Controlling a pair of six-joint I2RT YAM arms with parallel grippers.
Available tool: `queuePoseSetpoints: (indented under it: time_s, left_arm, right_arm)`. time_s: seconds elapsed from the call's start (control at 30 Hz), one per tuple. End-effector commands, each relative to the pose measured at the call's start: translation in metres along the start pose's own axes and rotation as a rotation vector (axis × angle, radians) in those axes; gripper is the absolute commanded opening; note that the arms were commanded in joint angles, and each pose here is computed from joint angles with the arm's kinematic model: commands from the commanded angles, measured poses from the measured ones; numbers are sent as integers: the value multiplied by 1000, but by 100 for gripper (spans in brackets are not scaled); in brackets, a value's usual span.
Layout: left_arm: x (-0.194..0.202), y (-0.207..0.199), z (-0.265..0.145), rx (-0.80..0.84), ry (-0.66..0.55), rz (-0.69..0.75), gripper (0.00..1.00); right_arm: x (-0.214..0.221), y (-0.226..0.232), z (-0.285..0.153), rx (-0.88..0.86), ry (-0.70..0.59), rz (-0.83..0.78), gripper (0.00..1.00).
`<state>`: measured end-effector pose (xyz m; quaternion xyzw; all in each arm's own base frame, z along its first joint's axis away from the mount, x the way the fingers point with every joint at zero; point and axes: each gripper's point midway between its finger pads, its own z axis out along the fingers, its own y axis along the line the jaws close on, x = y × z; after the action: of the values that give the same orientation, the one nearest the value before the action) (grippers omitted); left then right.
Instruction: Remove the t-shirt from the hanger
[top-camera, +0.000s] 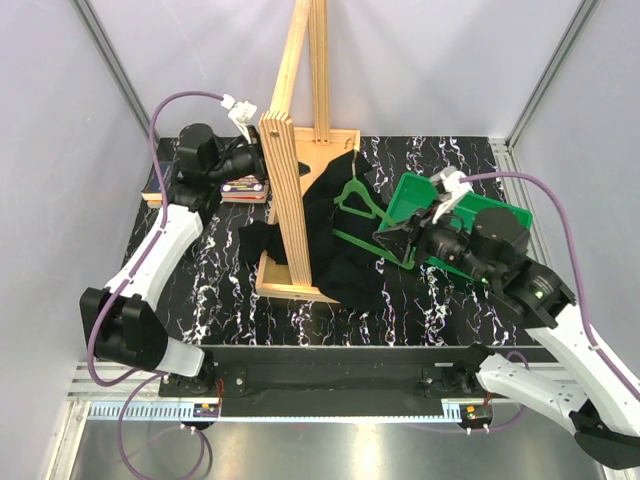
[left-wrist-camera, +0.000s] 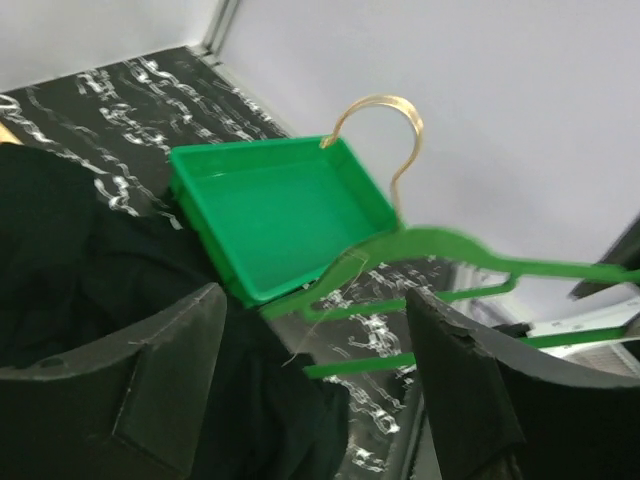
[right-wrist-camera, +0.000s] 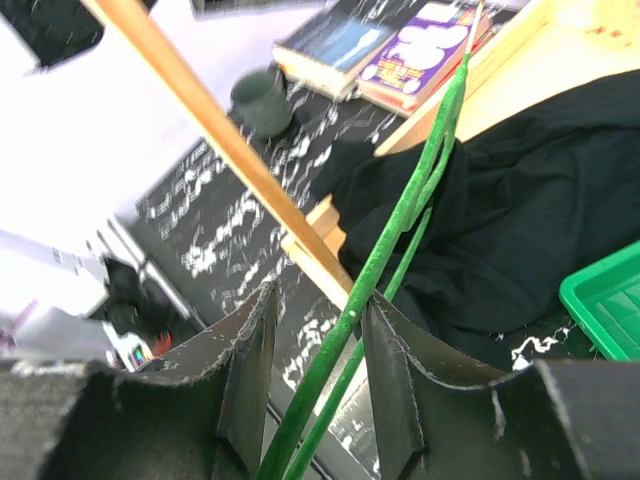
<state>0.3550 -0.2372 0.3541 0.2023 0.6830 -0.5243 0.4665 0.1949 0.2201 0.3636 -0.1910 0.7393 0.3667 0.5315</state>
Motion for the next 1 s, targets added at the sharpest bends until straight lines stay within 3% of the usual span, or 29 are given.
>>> queuePoseSetpoints:
  time_s: [0.0, 0.13, 0.27, 0.33, 0.47, 0.8, 0.97]
  left_arm:
    - [7, -6, 5, -124, 61, 132, 77]
    - [17, 3, 12, -209, 89, 134, 77]
    - [19, 23, 10, -341, 80, 99, 78]
    - [22, 33, 9, -389, 82, 73, 79]
    - [23, 29, 9, -350, 88, -55, 78]
    - [45, 9, -34, -321, 50, -134, 80]
    - [103, 26, -30, -295, 147, -291, 82]
  right_arm:
    - [-65, 4, -31, 61, -241, 87, 0]
    - [-67, 6, -45, 87, -205, 175, 0]
    - [-72, 9, -66, 109, -183, 164, 0]
    - [-47, -2, -69, 169, -64, 126, 0]
    - [-36, 8, -83, 140, 50, 106, 0]
    - [-57, 36, -128, 28, -50, 159, 0]
    - [-82, 34, -138, 43, -182, 150, 0]
